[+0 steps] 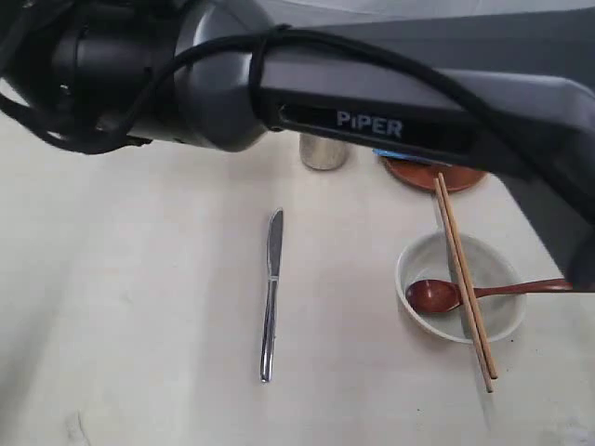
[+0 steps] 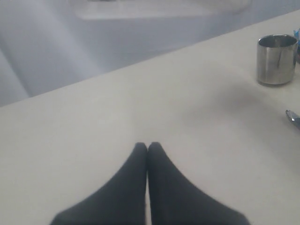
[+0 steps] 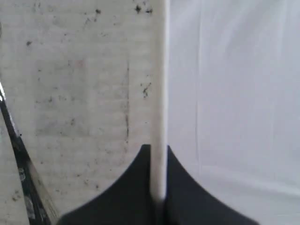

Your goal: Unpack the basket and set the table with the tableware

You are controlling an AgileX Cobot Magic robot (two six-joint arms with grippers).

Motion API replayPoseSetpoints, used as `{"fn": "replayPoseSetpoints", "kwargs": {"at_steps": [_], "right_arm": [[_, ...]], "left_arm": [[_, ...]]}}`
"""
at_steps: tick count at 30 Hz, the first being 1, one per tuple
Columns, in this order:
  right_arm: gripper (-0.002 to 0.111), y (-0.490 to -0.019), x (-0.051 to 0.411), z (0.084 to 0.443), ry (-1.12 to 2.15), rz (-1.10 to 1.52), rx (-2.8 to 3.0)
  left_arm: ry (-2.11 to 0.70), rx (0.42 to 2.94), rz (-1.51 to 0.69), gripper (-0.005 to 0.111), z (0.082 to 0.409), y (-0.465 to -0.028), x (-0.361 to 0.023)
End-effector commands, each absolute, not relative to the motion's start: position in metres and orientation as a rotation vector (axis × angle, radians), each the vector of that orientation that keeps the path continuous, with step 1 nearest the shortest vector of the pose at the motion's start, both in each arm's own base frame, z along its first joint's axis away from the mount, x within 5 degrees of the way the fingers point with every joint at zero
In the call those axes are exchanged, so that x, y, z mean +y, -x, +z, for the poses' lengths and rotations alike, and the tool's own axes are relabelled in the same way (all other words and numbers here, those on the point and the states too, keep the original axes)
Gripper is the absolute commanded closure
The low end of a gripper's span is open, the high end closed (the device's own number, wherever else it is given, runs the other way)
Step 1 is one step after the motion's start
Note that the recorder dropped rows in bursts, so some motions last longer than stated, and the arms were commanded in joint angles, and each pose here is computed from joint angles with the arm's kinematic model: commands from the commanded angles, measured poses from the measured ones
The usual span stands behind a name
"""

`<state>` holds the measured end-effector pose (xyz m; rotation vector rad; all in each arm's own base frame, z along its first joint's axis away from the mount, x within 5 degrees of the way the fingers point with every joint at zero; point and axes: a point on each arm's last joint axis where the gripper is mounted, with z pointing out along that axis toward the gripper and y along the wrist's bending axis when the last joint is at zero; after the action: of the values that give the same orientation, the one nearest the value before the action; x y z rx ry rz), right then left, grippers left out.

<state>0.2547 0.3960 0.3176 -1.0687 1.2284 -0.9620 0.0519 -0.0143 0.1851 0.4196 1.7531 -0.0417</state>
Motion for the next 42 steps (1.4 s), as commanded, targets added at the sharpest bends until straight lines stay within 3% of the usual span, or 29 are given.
{"fn": "replayPoseSetpoints", "kwargs": {"at_steps": [1,4,8,14,17,20,22,23,24,26,28,29,30,31,33,36,39,42], "right_arm": [[0.109,-0.224,0.41,0.336,1.158,-0.888,1.101],[0.109,-0.236,0.411,0.336,1.247,-0.85,1.037],[0.109,-0.256,0.396,0.328,1.241,-1.006,1.077],[0.109,-0.224,0.41,0.344,1.37,-0.958,0.899],[0.109,-0.237,0.407,0.344,1.401,-0.945,0.876],[0.109,-0.249,0.394,0.312,1.461,-1.153,0.924],[0.109,-0.24,0.395,0.311,1.396,-0.995,0.993],[0.109,-0.265,0.388,0.303,1.394,-0.768,1.053],[0.109,-0.282,0.381,0.293,1.438,-0.791,1.055],[0.109,-0.282,0.372,0.295,1.359,-1.087,1.1],[0.109,-0.271,0.376,0.299,1.287,-0.876,1.174],[0.109,-0.277,0.377,0.265,1.464,-0.618,1.254],[0.109,-0.284,0.373,0.229,1.581,-0.601,1.266],[0.109,-0.291,0.371,0.215,1.574,-0.782,1.201],[0.109,-0.296,0.372,0.219,1.382,-0.923,1.269],[0.109,-0.299,0.38,0.196,1.519,-0.715,1.322],[0.109,-0.301,0.379,0.206,1.428,-0.936,1.252],[0.109,-0.294,0.384,0.236,1.287,-0.921,1.269]], "left_arm": [[-0.417,1.758,-0.057,0.107,0.184,-0.052,-0.015],[-0.417,1.758,-0.057,0.107,0.184,-0.052,-0.015],[-0.417,1.758,-0.057,0.107,0.184,-0.052,-0.015],[-0.418,1.758,-0.056,0.107,0.184,-0.052,-0.015],[-0.419,1.757,-0.054,0.107,0.184,-0.052,-0.015],[-0.419,1.757,-0.054,0.107,0.184,-0.052,-0.015],[-0.419,1.757,-0.054,0.107,0.184,-0.052,-0.015],[-0.419,1.757,-0.054,0.107,0.184,-0.052,-0.015],[-0.419,1.757,-0.054,0.107,0.184,-0.052,-0.015],[-0.419,1.757,-0.054,0.107,0.184,-0.052,-0.015],[-0.419,1.757,-0.054,0.107,0.184,-0.052,-0.015],[-0.419,1.757,-0.054,0.107,0.184,-0.052,-0.015],[-0.419,1.757,-0.054,0.107,0.184,-0.052,-0.015],[-0.419,1.757,-0.054,0.107,0.184,-0.052,-0.015],[-0.419,1.757,-0.054,0.107,0.184,-0.052,-0.015],[-0.419,1.757,-0.054,0.107,0.184,-0.052,-0.015],[-0.419,1.757,-0.054,0.107,0.184,-0.052,-0.015],[-0.419,1.757,-0.054,0.107,0.184,-0.052,-0.015]]}}
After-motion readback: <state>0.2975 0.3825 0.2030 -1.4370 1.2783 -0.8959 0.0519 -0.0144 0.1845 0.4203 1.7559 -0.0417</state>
